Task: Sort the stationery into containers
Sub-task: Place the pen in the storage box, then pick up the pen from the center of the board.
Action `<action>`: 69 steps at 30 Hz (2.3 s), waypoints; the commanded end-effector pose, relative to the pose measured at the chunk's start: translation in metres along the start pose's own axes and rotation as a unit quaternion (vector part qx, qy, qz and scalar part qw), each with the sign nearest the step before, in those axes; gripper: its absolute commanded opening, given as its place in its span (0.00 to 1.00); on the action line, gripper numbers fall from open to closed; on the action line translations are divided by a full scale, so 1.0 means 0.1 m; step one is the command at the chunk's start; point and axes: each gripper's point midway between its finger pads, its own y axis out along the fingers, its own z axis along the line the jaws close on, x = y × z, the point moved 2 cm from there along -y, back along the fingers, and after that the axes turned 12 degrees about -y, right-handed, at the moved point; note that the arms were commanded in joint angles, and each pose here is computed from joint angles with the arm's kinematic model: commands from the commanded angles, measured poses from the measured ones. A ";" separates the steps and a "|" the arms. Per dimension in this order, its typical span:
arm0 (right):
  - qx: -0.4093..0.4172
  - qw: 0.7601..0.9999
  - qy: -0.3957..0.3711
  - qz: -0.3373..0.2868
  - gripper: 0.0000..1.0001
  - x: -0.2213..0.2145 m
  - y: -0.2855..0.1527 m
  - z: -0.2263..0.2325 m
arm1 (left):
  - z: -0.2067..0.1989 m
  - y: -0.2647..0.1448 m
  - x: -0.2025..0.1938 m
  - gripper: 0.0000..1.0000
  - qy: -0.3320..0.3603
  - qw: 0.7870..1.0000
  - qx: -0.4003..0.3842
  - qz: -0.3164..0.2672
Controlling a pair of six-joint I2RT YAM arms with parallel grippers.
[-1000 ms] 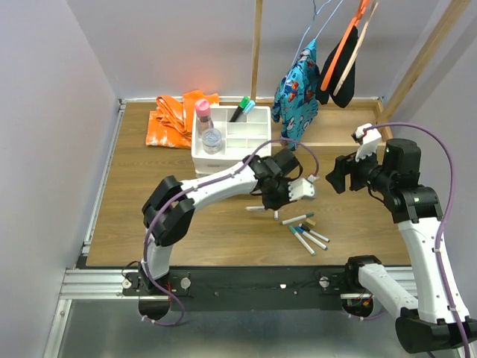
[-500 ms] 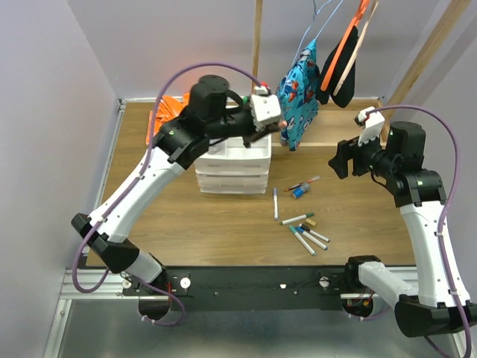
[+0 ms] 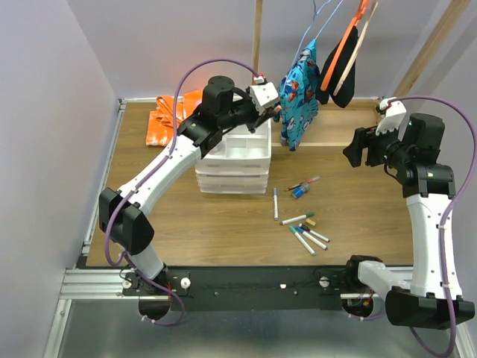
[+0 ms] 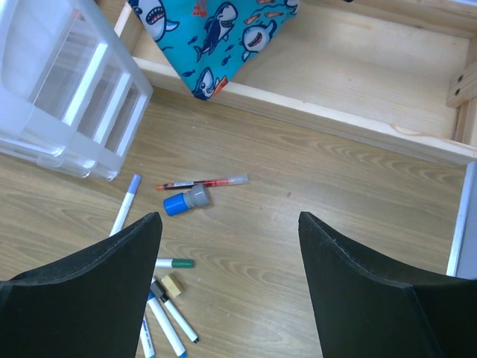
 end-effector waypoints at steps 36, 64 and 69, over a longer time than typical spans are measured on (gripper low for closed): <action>0.038 0.998 0.055 0.010 0.81 -0.35 0.04 0.16 | -0.31 -0.69 0.39 0.48 0.011 0.998 -0.010 -0.057; 0.126 0.960 0.161 0.193 0.73 -0.99 0.74 1.04 | -0.13 -2.48 -0.76 0.74 0.087 0.933 0.342 0.073; 0.107 0.943 0.184 0.255 0.71 -1.34 1.05 1.33 | 0.21 -2.89 -0.71 0.77 0.072 0.891 0.438 0.091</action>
